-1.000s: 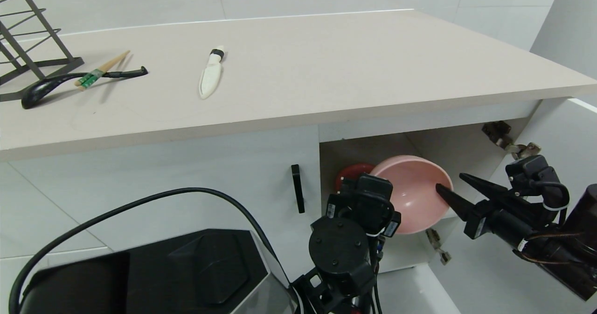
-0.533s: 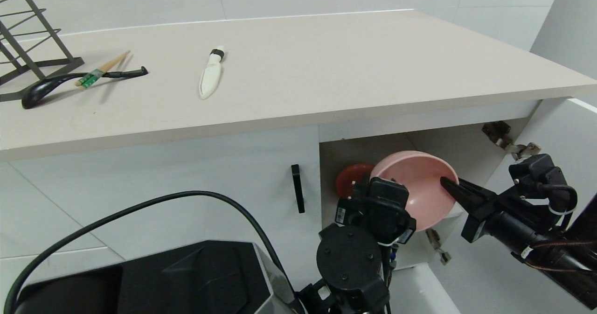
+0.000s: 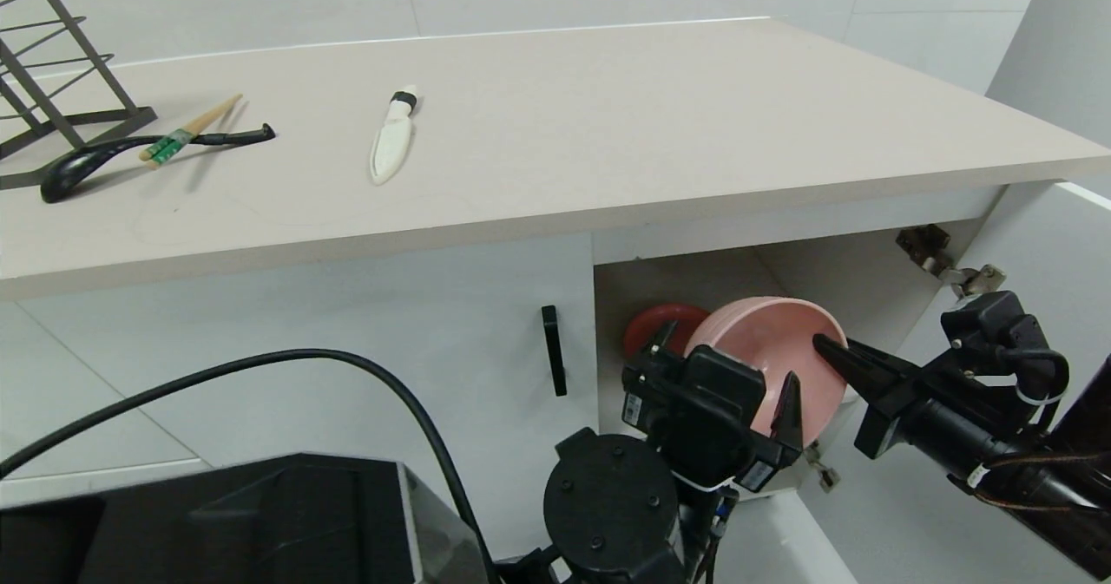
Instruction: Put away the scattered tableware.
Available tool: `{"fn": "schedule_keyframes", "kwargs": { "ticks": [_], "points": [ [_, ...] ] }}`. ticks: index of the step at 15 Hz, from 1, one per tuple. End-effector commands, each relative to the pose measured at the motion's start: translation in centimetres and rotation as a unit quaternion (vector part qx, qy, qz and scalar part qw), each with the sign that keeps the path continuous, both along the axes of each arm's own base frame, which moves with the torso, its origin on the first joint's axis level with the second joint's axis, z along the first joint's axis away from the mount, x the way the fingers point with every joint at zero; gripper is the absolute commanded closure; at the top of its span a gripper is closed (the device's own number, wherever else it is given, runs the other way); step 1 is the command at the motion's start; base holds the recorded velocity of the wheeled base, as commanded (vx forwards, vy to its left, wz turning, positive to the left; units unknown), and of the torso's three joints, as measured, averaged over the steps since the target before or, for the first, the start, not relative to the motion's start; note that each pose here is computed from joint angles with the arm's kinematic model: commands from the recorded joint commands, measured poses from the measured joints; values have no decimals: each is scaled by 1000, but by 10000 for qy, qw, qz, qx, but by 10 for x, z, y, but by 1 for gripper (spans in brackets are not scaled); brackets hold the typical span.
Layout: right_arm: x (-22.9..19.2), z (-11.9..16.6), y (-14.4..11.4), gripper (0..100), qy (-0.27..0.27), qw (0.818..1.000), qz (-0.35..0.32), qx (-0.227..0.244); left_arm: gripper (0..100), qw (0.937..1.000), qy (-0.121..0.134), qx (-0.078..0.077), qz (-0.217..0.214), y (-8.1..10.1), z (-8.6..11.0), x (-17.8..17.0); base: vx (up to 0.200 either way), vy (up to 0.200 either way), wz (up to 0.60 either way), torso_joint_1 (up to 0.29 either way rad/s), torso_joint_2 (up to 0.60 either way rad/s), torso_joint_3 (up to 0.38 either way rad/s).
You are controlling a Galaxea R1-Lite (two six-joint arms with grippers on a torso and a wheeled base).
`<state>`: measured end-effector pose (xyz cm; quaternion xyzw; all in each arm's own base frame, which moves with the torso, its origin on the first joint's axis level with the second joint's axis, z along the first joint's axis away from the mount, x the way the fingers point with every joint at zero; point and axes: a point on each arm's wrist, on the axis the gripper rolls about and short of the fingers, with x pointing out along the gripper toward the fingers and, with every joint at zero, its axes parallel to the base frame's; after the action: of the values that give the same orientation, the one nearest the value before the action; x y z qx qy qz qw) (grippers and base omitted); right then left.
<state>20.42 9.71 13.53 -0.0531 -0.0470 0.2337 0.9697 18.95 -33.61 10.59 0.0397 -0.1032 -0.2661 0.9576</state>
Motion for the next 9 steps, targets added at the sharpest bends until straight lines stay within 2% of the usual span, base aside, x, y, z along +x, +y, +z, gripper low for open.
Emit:
{"fn": "schedule_keyframes", "kwargs": {
  "ticks": [1,3,4,7,9],
  "points": [
    [0,-4,0,100,83,10000,-15,-44,0,9997,72,13,-253,19,8,-8,0,0,0,0,0,0],
    [2,-5,-1,100,111,9999,-46,-57,0,9982,223,26,-555,32,7,-14,0,0,0,0,0,0],
    [2,-5,-2,100,111,9999,-61,-57,0,9982,276,22,-539,37,7,-14,0,0,0,0,0,0],
    [2,-6,-3,100,125,9999,-84,-63,0,9946,407,259,-916,60,6,-28,0,0,0,0,0,0],
    [1,-10,-3,100,215,9997,-84,-105,0,9897,466,410,-1292,88,12,-46,0,0,0,0,0,0]
  ]
}}
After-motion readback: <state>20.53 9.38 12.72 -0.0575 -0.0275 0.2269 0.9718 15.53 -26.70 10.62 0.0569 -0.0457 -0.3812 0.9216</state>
